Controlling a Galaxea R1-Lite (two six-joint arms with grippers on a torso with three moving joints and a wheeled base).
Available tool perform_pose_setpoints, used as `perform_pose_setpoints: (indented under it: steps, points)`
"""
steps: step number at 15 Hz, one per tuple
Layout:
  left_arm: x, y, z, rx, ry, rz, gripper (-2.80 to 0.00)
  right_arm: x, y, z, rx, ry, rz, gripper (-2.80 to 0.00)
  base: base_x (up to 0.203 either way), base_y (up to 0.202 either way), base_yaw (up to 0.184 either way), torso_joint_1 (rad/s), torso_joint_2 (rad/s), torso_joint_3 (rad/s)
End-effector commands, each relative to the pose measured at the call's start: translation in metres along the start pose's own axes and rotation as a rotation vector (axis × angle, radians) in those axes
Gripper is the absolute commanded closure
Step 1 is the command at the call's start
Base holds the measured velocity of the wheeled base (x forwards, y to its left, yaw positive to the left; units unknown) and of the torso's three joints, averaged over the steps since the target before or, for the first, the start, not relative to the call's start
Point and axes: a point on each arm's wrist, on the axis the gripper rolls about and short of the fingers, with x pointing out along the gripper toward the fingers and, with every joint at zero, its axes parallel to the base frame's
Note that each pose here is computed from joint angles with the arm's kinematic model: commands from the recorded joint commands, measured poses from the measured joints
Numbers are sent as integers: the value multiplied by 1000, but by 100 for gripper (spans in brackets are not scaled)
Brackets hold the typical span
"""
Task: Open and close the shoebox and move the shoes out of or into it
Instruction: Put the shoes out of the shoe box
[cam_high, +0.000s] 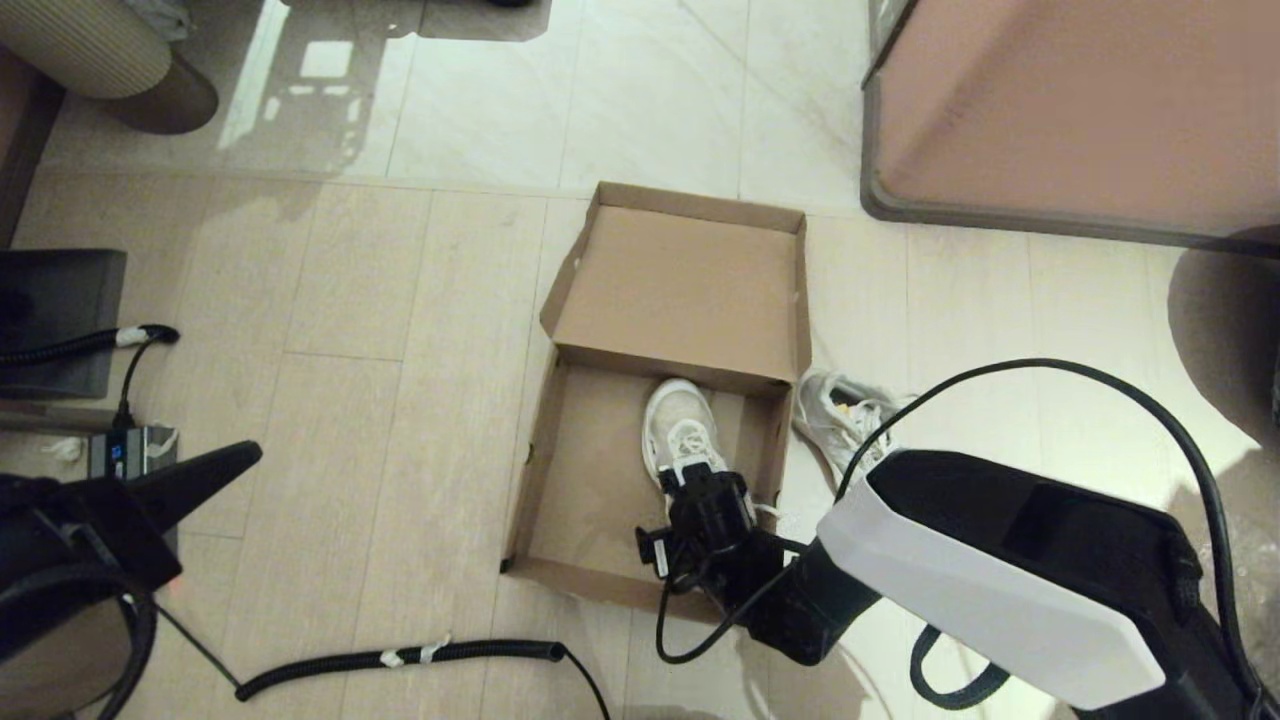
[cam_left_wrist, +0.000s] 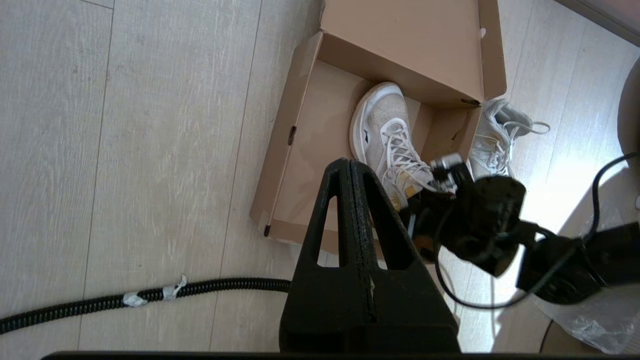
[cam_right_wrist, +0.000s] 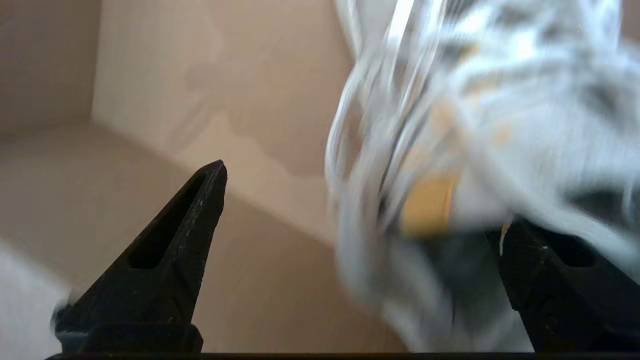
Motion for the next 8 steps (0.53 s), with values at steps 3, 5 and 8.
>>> perform_pose_setpoints:
  steps: [3,5,8]
  points:
    - [-2,0,-1,-1,-4,1,0,30,-13,9,30,-27,-61,-280,0,0,0,0,0,0]
    - [-3,0,-2,-1,-5,2,0,39,-21,11,38,-28,-89,-280,0,0,0,0,0,0]
    - [-4,0,-3,-1,-2,5,0,45,-24,12,42,-32,-108,0,0,0,0,0,0,0]
